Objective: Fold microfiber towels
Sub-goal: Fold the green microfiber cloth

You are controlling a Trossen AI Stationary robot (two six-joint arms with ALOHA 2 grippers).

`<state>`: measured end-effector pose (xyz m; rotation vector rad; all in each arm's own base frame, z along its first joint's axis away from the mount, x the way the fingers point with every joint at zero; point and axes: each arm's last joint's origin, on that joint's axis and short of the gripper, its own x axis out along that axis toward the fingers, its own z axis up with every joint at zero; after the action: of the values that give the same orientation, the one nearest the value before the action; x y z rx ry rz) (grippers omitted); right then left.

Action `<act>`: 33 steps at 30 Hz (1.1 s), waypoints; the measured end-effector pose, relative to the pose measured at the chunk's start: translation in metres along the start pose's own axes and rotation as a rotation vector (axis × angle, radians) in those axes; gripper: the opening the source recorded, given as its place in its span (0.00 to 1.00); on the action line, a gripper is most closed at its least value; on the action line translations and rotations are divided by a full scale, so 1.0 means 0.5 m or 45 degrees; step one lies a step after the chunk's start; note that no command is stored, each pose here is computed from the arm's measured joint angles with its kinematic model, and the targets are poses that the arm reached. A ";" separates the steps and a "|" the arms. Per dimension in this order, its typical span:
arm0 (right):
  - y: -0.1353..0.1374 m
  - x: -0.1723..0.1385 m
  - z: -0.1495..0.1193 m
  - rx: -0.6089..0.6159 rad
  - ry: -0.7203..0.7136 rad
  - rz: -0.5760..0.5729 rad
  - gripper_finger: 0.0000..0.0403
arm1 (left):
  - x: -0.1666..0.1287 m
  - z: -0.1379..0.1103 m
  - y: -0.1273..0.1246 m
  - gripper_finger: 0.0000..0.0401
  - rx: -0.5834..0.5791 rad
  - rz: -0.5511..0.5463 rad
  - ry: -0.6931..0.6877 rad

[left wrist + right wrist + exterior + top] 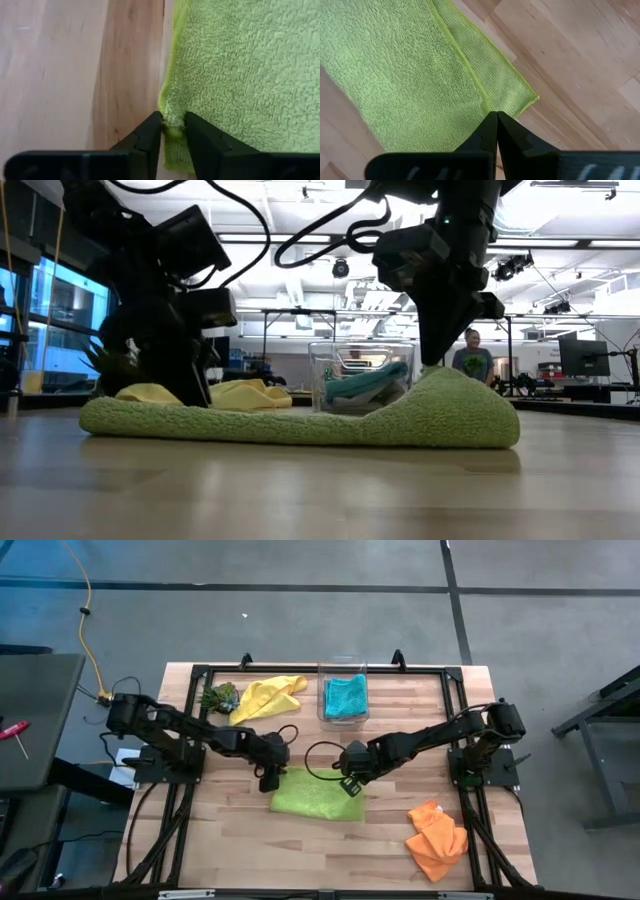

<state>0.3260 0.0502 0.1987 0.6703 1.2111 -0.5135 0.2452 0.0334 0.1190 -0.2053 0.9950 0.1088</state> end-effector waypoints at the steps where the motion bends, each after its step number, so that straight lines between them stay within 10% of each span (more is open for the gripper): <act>1: 0.000 0.000 0.000 0.000 -0.001 0.001 0.00 | -0.002 0.001 0.000 0.17 0.000 -0.005 -0.008; 33: -0.019 0.002 0.022 0.008 -0.034 -0.041 0.00 | -0.084 -0.003 -0.037 0.00 -0.095 -0.022 -0.025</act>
<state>0.3272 0.0355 0.1984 0.6485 1.1971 -0.5514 0.2243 0.0152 0.1558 -0.2803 0.9699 0.1320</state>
